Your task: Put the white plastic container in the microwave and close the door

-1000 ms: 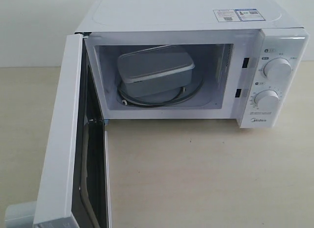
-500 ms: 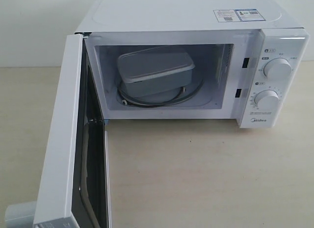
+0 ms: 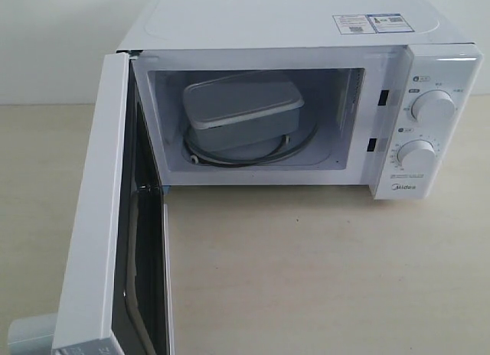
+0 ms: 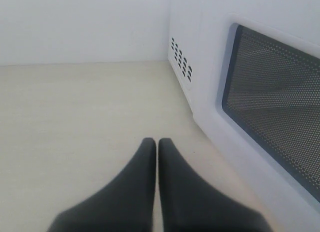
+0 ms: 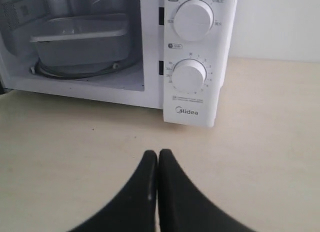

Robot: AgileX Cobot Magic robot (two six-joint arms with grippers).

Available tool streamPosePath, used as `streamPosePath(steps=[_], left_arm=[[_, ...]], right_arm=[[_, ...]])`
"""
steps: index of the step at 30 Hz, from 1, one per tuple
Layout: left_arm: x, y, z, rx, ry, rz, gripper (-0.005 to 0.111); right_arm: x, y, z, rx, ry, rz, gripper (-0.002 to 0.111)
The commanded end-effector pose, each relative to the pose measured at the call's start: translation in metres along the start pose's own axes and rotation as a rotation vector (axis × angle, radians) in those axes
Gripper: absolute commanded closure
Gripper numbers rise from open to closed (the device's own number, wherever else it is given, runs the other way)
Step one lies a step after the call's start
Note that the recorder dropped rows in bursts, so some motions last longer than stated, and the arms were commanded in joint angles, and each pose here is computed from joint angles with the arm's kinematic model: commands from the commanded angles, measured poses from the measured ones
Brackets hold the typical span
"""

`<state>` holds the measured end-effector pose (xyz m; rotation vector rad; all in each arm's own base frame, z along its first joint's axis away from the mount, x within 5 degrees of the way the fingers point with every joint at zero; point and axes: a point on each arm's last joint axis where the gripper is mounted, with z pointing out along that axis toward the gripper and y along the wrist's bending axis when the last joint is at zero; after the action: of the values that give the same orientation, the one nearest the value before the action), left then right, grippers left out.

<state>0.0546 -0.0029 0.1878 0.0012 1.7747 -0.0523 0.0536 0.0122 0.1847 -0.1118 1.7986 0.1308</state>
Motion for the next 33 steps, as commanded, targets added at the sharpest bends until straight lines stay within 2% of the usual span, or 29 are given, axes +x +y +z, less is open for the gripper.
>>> streamPosePath(steps=[1, 11, 24, 33], left_arm=[[0.0008, 0.0001, 0.0001, -0.001, -0.001, 0.003, 0.103], [0.0008, 0.0001, 0.0001, -0.001, -0.001, 0.003, 0.103], [0.0008, 0.0001, 0.0001, -0.001, -0.001, 0.003, 0.103], [0.0008, 0.0001, 0.0001, -0.001, -0.001, 0.003, 0.103]], right_arm=[[0.0012, -0.0065, -0.0007, 0.08, 0.01, 0.027, 0.109], [0.0013, -0.0088, -0.0009, 0.113, 0.012, 0.009, 0.109], [0.0014, -0.011, -0.0011, 0.15, 0.005, 0.112, 0.109], [0.0014, -0.0109, -0.0011, 0.149, 0.005, 0.114, 0.109]])
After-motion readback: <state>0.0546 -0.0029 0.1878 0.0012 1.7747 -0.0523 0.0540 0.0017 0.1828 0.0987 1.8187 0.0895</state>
